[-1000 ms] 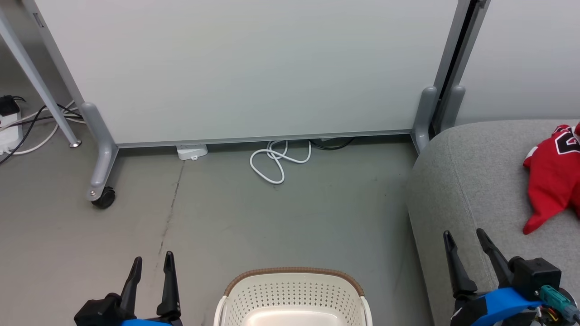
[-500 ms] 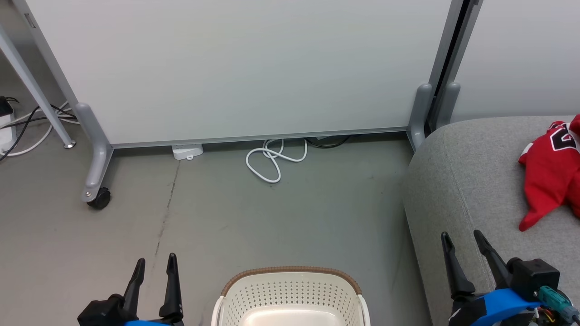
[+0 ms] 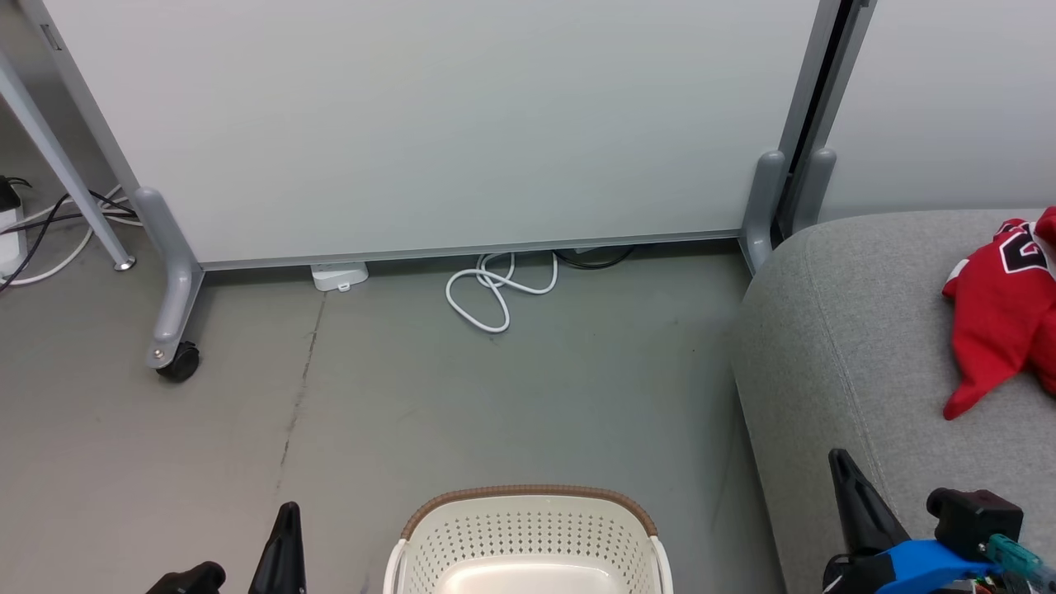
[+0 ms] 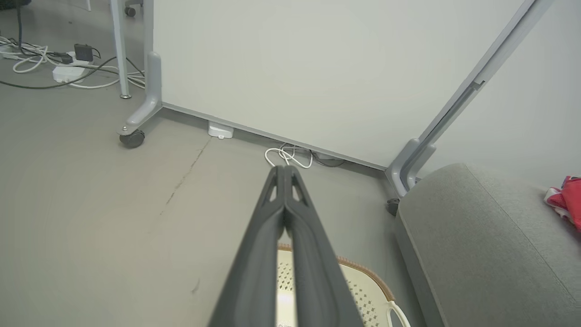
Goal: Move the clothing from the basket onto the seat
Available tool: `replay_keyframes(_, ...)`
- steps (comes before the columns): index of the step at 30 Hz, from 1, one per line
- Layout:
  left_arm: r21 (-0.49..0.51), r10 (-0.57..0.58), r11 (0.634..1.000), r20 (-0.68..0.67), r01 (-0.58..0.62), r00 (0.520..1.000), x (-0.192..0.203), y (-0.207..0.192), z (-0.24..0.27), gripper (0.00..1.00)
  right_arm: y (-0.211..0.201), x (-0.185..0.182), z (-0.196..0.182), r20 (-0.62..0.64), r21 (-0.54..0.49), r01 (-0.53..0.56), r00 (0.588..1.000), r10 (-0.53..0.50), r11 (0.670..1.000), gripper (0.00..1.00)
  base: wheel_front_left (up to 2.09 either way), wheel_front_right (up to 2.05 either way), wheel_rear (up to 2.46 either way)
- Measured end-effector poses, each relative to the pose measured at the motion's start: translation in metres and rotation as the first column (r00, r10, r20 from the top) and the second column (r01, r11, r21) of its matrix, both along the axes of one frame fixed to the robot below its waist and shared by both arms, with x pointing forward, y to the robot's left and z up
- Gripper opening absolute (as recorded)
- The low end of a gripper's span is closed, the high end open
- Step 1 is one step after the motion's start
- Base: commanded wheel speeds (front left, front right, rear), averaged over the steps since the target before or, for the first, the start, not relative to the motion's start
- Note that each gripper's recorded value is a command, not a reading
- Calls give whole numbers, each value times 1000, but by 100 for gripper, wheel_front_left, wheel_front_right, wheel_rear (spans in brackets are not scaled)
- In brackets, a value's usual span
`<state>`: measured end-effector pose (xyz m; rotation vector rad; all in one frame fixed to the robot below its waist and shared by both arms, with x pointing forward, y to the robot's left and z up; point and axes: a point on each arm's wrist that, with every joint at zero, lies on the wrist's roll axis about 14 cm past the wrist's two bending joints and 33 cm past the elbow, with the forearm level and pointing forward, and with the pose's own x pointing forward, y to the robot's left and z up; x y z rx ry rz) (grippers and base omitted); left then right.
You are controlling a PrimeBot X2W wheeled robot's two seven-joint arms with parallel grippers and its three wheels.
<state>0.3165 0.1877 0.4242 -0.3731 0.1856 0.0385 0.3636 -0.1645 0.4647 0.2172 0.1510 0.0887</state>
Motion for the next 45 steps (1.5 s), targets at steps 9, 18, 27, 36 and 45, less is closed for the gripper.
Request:
replay_keyframes(9, -139, 59, 989, -5, -59, 998, 6, 7, 4, 0, -4, 1, 1, -17, 163, 44, 999, -42, 986, 0, 0, 0, 0)
replay_keyframes(18, -264, 99, 960, -6, -97, 995, 14, 10, 11, 0, -8, 4, 4, -29, 304, 79, 997, -73, 949, 0, 0, 0, 0)
replay_keyframes(27, -376, 128, 918, -10, -122, 992, 21, 13, 16, 0, -11, 7, 8, -41, 429, 106, 994, -98, 897, 0, 0, 0, 0)
replay_keyframes(36, -473, 150, 870, -12, -138, 989, 27, 15, 22, 0, -14, 9, 11, -53, 535, 125, 992, -114, 835, 0, 0, 0, 0)
replay_keyframes(45, -559, 162, 817, -10, -139, 987, 33, 16, 28, 0, -16, 12, 15, -59, 625, 135, 990, -126, 769, 0, 0, 0, 0)
